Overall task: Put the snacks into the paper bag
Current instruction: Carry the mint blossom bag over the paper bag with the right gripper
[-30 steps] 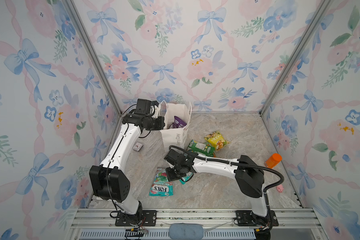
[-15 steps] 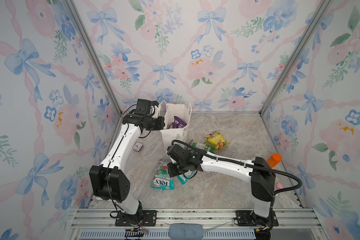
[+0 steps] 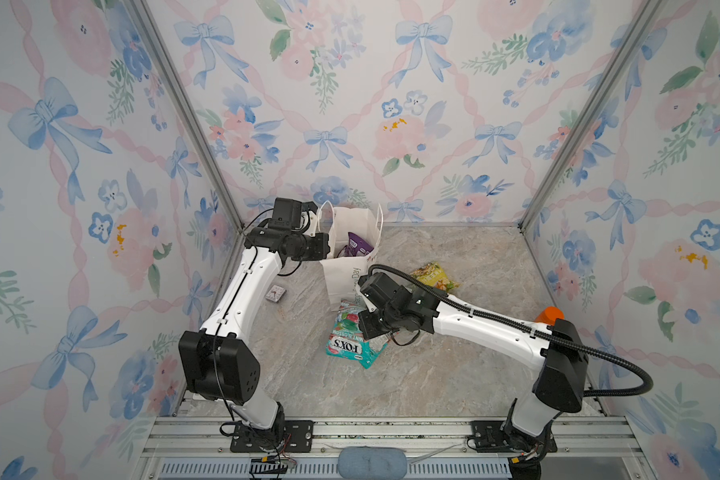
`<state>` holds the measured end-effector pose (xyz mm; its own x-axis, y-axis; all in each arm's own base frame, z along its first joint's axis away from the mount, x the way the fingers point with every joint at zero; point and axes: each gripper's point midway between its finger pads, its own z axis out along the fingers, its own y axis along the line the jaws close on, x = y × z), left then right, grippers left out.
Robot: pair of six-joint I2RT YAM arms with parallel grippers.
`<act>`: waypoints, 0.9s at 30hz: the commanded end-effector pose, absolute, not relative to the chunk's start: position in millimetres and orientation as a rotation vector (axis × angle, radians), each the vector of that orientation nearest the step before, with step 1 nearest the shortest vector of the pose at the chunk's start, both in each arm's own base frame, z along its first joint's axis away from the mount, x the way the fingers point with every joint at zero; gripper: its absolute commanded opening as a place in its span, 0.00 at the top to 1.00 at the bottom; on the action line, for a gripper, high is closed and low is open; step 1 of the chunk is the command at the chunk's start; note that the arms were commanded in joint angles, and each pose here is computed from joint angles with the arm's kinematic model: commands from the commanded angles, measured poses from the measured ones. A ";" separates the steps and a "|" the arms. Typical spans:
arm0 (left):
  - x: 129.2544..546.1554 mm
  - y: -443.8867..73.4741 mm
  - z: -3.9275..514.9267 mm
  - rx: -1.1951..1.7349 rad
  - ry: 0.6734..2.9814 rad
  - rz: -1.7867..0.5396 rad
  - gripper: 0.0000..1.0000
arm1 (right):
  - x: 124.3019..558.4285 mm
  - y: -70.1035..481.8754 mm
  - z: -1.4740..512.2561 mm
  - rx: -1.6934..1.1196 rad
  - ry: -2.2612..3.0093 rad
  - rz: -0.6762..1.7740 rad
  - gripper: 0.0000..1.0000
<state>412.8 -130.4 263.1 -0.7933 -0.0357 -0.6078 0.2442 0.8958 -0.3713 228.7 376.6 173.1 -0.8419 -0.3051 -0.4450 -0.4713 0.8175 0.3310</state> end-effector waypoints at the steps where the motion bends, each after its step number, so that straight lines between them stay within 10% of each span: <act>1: 415.7 -130.8 256.9 0.136 2.431 -0.601 1.00 | 236.5 345.5 187.6 -0.554 2.602 0.551 1.00; 27: 414.7 -129.7 261.2 0.136 2.420 -0.582 1.00 | 297.0 228.3 334.6 -0.339 2.316 0.375 1.00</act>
